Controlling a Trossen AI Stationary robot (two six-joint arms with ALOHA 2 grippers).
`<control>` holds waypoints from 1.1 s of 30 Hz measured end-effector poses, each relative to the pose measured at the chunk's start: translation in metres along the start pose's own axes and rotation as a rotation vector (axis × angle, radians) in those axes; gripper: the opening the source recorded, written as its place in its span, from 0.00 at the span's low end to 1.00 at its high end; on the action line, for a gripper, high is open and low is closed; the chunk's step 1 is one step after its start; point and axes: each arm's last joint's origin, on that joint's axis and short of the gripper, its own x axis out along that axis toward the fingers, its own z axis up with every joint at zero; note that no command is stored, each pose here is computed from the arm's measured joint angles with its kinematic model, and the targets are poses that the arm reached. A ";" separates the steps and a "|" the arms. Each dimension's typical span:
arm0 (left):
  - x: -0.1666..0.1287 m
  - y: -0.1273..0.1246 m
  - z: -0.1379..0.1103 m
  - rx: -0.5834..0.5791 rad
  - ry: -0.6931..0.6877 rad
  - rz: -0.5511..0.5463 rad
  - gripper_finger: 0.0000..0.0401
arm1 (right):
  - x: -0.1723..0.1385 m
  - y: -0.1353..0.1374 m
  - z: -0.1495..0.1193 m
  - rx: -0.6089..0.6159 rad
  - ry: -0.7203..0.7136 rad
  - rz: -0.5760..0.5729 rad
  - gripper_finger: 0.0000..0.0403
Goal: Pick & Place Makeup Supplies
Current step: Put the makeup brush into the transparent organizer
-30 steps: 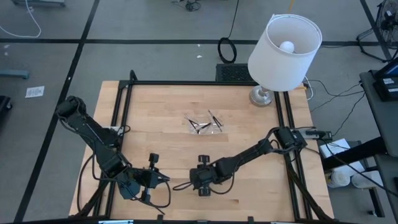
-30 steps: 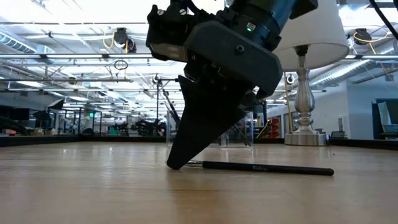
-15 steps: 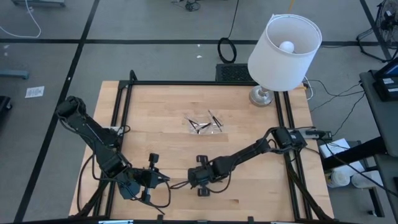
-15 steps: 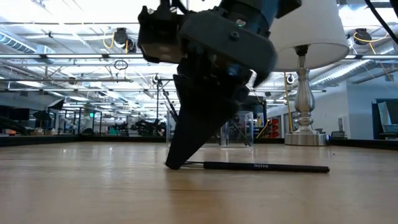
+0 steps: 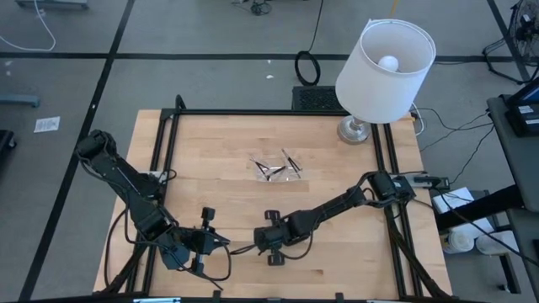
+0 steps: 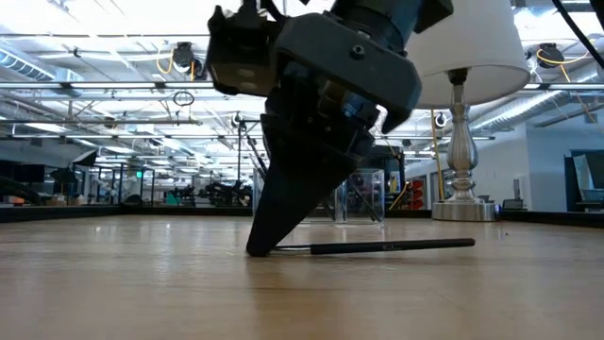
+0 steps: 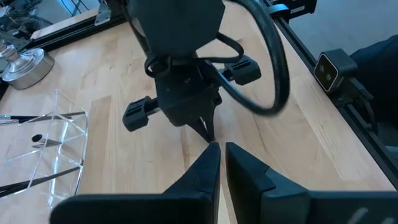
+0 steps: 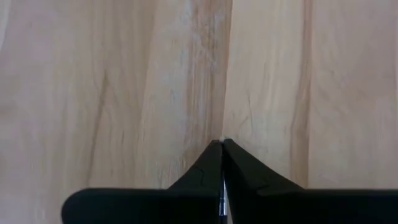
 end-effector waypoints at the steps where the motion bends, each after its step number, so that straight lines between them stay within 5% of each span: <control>1: 0.000 0.000 0.000 0.000 0.000 0.000 0.09 | -0.005 0.002 0.004 -0.004 -0.035 0.009 0.00; 13: 0.000 0.000 0.000 -0.002 -0.002 -0.001 0.09 | -0.075 0.022 0.029 -0.065 -0.327 0.011 0.00; 26: 0.000 0.000 0.000 -0.001 -0.002 -0.001 0.09 | -0.103 0.026 0.035 -0.119 -0.416 0.017 0.00; 33: 0.000 0.000 0.000 -0.001 -0.002 -0.001 0.09 | -0.168 0.014 0.045 -0.151 -0.594 -0.020 0.00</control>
